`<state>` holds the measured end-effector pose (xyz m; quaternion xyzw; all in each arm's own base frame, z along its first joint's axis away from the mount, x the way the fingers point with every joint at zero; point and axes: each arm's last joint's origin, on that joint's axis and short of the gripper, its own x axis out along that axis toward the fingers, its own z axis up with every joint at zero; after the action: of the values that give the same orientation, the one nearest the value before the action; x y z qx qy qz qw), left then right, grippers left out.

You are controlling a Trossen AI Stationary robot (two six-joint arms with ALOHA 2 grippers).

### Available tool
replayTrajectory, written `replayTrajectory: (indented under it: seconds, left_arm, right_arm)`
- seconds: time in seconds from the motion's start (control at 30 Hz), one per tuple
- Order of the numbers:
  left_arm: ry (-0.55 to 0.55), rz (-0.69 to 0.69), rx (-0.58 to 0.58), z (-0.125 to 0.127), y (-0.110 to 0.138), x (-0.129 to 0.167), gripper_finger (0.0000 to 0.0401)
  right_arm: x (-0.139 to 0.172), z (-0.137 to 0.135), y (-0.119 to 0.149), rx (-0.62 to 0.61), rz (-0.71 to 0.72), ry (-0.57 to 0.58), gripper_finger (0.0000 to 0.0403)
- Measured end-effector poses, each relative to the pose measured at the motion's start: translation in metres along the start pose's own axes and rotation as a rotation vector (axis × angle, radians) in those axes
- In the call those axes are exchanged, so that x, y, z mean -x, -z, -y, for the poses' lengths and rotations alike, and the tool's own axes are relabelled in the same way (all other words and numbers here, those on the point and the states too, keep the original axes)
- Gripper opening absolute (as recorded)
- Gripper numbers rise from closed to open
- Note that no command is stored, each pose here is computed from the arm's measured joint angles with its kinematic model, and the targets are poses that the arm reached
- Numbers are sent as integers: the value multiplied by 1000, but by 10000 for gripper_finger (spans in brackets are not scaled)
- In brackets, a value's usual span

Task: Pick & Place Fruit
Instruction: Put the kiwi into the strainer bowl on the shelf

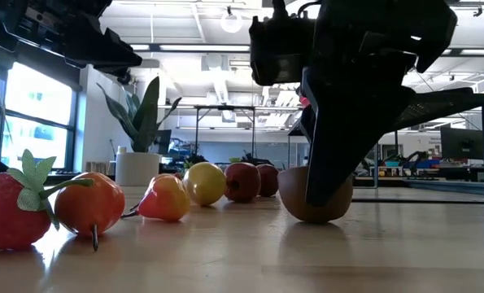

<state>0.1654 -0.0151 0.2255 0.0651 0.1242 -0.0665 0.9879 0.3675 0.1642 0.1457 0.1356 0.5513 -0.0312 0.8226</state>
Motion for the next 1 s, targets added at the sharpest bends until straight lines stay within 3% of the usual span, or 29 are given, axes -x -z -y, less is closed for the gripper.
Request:
replayTrajectory:
  seconds: [0.17,1.0]
  left_arm:
    - [0,0,0,0,0,0,37]
    - [0,0,-1,0,0,0,37]
  right_arm:
    - [0,0,0,-7,-6,-9,225]
    - [0,-1,0,-39,-12,-16,222]
